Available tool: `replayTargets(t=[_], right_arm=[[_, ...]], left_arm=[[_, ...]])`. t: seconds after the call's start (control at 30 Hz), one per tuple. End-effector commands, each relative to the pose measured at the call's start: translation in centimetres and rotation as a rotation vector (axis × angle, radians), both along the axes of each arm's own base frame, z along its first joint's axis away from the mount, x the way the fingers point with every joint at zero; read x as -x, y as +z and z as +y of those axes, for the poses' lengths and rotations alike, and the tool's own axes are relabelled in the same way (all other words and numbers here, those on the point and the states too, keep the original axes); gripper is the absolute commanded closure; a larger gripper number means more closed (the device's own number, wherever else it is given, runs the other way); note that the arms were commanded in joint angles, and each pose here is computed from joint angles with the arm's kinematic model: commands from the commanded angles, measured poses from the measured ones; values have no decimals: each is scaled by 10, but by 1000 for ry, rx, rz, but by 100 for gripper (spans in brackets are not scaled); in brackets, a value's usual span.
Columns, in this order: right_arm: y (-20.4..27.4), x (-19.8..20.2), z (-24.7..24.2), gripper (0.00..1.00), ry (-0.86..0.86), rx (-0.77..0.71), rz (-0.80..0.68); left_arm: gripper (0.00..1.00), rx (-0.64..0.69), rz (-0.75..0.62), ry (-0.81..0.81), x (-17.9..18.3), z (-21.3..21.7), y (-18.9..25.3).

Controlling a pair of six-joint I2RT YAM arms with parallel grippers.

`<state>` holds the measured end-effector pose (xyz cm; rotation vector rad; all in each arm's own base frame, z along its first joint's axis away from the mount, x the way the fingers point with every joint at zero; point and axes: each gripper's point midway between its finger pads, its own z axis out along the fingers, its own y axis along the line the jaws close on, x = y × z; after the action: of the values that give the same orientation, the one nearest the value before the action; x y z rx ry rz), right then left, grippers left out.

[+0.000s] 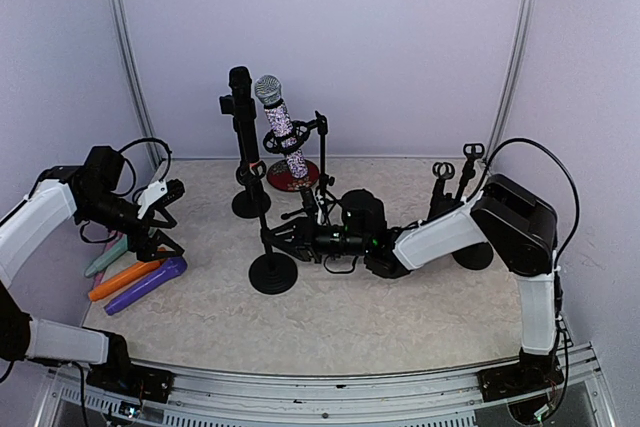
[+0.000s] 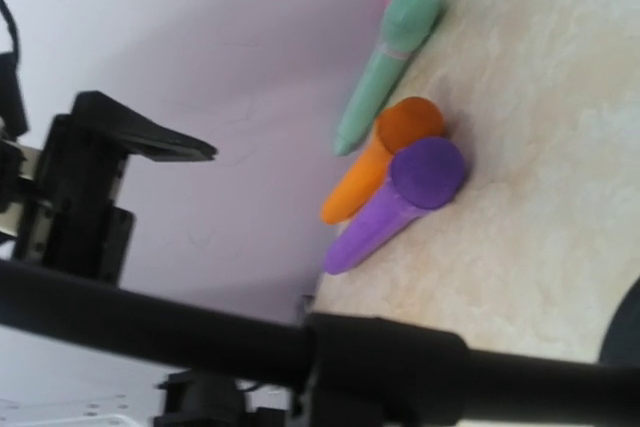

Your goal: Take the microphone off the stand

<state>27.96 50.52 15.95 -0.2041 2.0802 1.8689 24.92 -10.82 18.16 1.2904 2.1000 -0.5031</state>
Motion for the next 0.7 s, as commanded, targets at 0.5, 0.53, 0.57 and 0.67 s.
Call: replayTargets(t=[0.5,0.53,0.57,0.67], right_arm=[[-15,-6,-12,100,-133,519,-523],[-14,-7,-14,100,-145,537,-548],[-13,-8,-15,100,-154,558,-575],[-11,-10,-18,99,-174,622,-647]], left_arm=[[13,-9,-24,0,-3,1,9],[13,-11,-23,1,-3,1,9],[13,-11,-22,1,-3,1,9],[13,-13,-22,0,-3,1,8]])
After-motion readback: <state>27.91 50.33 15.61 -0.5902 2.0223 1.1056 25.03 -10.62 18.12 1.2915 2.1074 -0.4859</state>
